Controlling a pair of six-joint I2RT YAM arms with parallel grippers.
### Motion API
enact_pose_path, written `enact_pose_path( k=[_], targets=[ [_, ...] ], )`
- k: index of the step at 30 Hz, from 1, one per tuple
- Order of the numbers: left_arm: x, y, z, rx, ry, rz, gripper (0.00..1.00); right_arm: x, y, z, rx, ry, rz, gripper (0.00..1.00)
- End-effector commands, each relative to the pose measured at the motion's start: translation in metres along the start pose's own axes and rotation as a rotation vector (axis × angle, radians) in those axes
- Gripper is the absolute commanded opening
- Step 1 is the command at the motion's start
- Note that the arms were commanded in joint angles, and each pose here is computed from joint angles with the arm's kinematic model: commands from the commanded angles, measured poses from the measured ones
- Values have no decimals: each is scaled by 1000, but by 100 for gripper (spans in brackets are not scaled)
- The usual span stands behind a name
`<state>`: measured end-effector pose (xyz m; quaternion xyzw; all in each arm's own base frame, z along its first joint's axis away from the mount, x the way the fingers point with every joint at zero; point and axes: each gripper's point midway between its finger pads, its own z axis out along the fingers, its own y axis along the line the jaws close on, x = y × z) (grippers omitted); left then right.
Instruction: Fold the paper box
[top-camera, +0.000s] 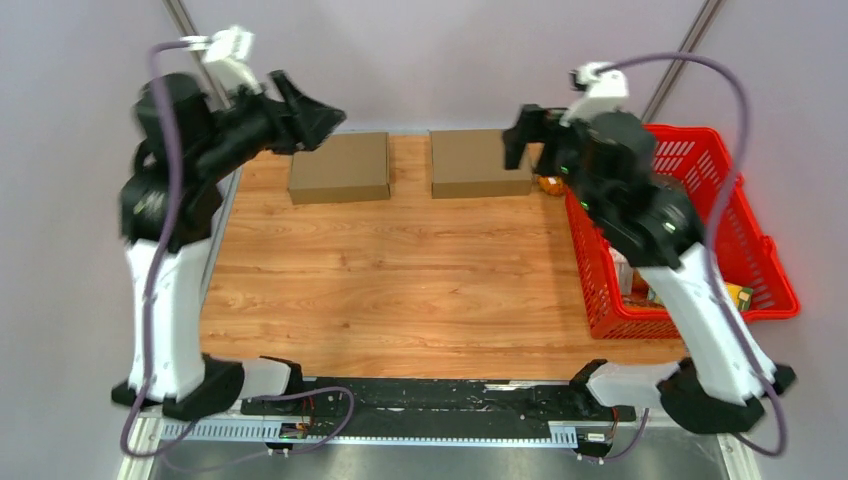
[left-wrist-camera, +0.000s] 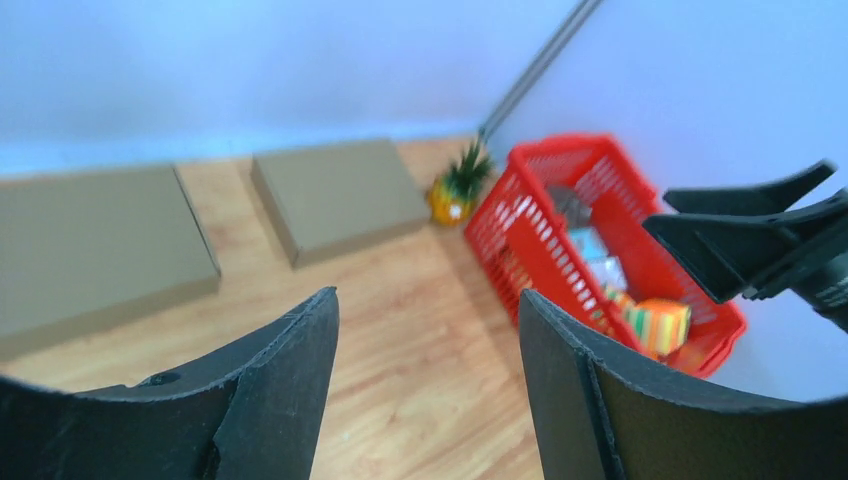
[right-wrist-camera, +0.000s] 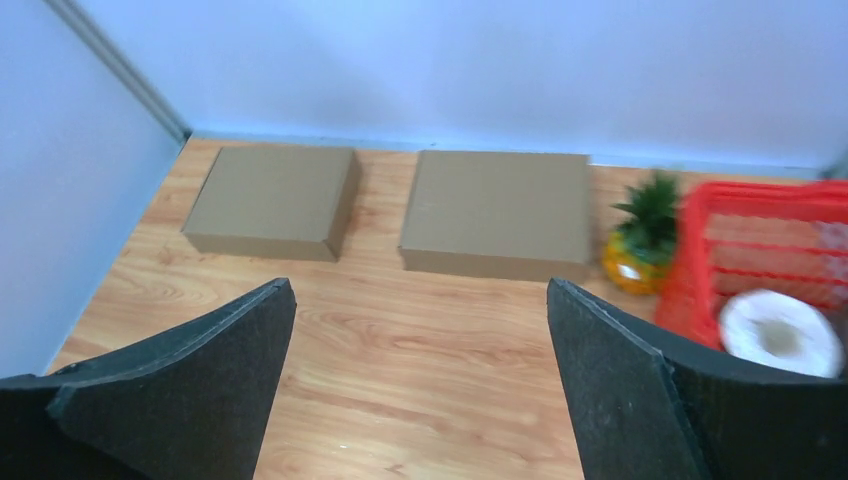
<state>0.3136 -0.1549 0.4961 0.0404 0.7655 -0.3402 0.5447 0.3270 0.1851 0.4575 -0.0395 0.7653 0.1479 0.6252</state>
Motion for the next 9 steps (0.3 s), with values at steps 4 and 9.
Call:
enact_pose_path(
  k=[4,9],
  targets=[
    [-49,-76,-143,108,-346,157,73,-59,-73,-158,70,-254,21,100],
    [-35,-72,-152,98,-344,154,74,-31,-78,-156,64,-193,-58,100]
  ],
)
